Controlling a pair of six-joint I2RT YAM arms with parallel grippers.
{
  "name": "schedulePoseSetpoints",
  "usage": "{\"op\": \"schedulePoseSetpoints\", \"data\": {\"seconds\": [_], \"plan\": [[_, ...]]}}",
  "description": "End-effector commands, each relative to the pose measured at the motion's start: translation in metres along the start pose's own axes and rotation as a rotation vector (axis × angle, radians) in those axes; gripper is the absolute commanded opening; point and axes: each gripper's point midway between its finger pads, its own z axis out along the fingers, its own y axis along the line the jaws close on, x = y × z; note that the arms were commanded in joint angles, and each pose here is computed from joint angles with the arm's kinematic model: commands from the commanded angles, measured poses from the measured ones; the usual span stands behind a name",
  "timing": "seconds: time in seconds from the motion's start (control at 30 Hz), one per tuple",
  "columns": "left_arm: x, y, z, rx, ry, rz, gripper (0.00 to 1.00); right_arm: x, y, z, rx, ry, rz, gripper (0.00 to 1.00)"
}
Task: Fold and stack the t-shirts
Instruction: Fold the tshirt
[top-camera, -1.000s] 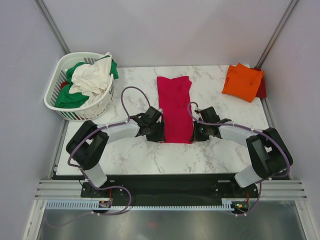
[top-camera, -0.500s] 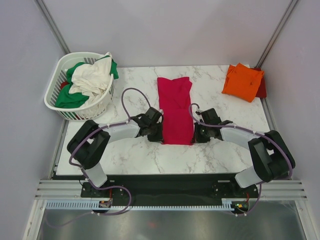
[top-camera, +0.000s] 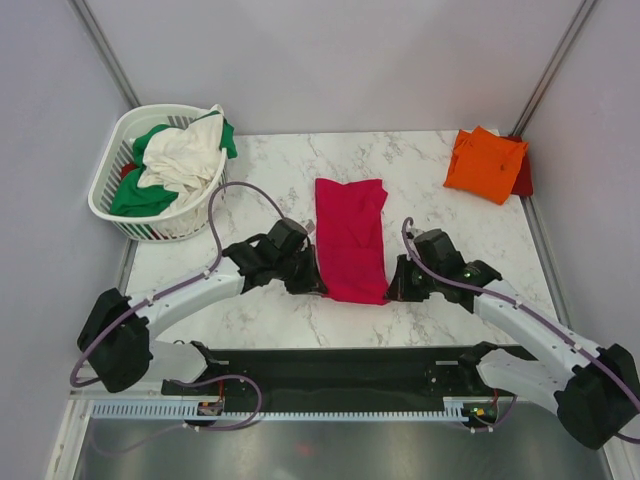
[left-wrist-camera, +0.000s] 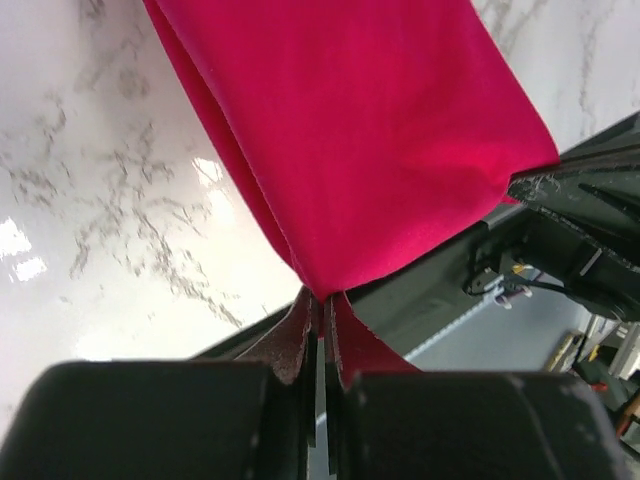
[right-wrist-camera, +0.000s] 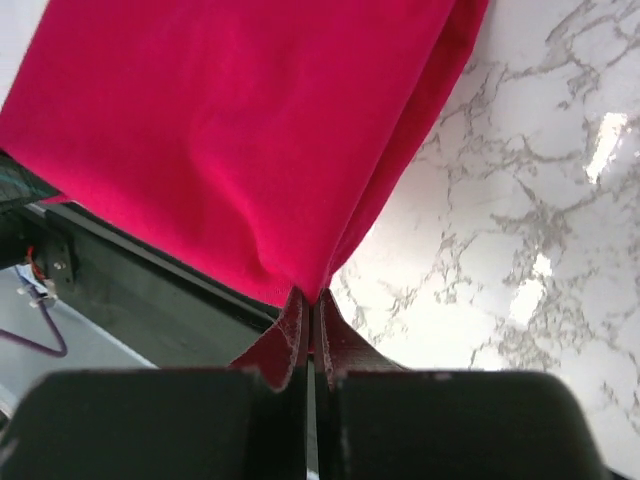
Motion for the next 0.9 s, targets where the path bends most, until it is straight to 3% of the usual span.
{"op": "schedulePoseSetpoints", "data": {"seconds": [0.0,0.23,0.47,0.87], "plan": [[0.002,-0.022,-0.031,0.043,0.003,-0.065,0.02,-0.022,0.018,-0.028,0.002,-0.074,0.041,0.0],[-0.044,-0.042,-0.062,-0.02,-0.115,-0.005,0.02,-0.079,0.031,-0.05,0.093,-0.19,-0.037,0.0],[-0.101,-0.043,-0.068,-0.096,-0.185,0.029,0.02,-0.149,0.042,-0.055,0.173,-0.299,-0.092,0.0],[-0.179,-0.021,-0.026,-0.149,-0.155,0.018,0.02,-0.225,0.026,-0.03,0.251,-0.324,-0.098,0.0]]}}
